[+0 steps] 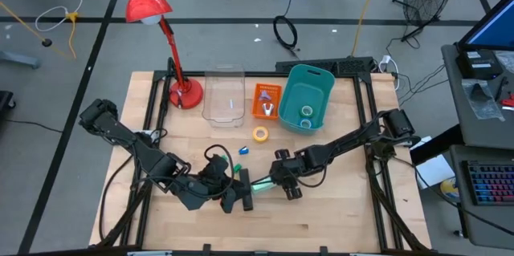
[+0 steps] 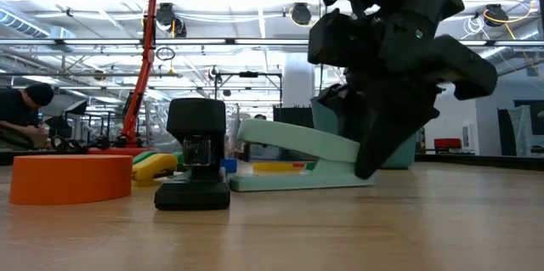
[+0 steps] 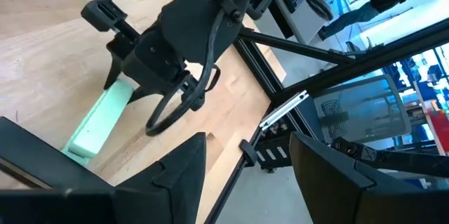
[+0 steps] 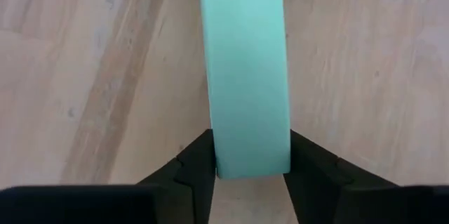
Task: Pick and place Stapler, Stapler remover, tape
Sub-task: Put the light blue stapler into the transparent bin
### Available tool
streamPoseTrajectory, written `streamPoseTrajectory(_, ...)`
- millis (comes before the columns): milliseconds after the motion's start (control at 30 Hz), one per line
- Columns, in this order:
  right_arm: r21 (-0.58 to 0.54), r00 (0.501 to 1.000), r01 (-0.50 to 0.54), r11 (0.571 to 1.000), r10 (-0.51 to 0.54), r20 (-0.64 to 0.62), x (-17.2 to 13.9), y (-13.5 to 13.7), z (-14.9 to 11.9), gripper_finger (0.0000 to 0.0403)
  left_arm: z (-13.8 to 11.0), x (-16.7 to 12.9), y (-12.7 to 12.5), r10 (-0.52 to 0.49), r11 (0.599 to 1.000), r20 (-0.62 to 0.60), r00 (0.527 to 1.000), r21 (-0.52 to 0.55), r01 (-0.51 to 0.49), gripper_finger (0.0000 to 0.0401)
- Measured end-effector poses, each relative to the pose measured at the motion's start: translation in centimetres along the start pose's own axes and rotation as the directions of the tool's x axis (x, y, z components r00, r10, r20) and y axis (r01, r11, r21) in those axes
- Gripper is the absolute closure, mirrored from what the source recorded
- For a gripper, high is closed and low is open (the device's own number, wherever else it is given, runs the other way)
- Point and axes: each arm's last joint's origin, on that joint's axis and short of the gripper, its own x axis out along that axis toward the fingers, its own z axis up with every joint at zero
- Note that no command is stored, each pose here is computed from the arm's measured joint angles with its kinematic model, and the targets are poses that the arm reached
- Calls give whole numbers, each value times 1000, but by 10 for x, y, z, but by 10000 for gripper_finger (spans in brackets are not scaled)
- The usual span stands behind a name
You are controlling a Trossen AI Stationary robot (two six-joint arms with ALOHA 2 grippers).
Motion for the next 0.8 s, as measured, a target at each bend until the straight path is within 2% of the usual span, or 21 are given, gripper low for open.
streamPoseTrajectory(267,111,1000,-4,994,1,28,-15,1,4,269,3,2,1,4,1000,6,1000,18,-5,192)
streamPoseTrajectory(433,168,998,-16,986,6,64,-45,4,7,272,3,2,7,58,996,-15,998,63,-57,192)
streamPoseTrajectory(533,222,997,-24,975,8,75,-68,5,6,273,0,1,18,154,982,-87,984,122,-143,192)
streamPoseTrajectory(633,282,996,-38,959,12,94,-94,6,7,273,2,2,30,245,953,-179,953,227,-202,192)
streamPoseTrajectory(733,339,994,-80,938,48,101,-115,10,7,274,12,8,37,277,914,-218,936,359,-187,192)
streamPoseTrajectory(800,379,988,-137,915,98,120,-125,14,8,274,23,14,38,258,893,-219,941,426,-146,192)
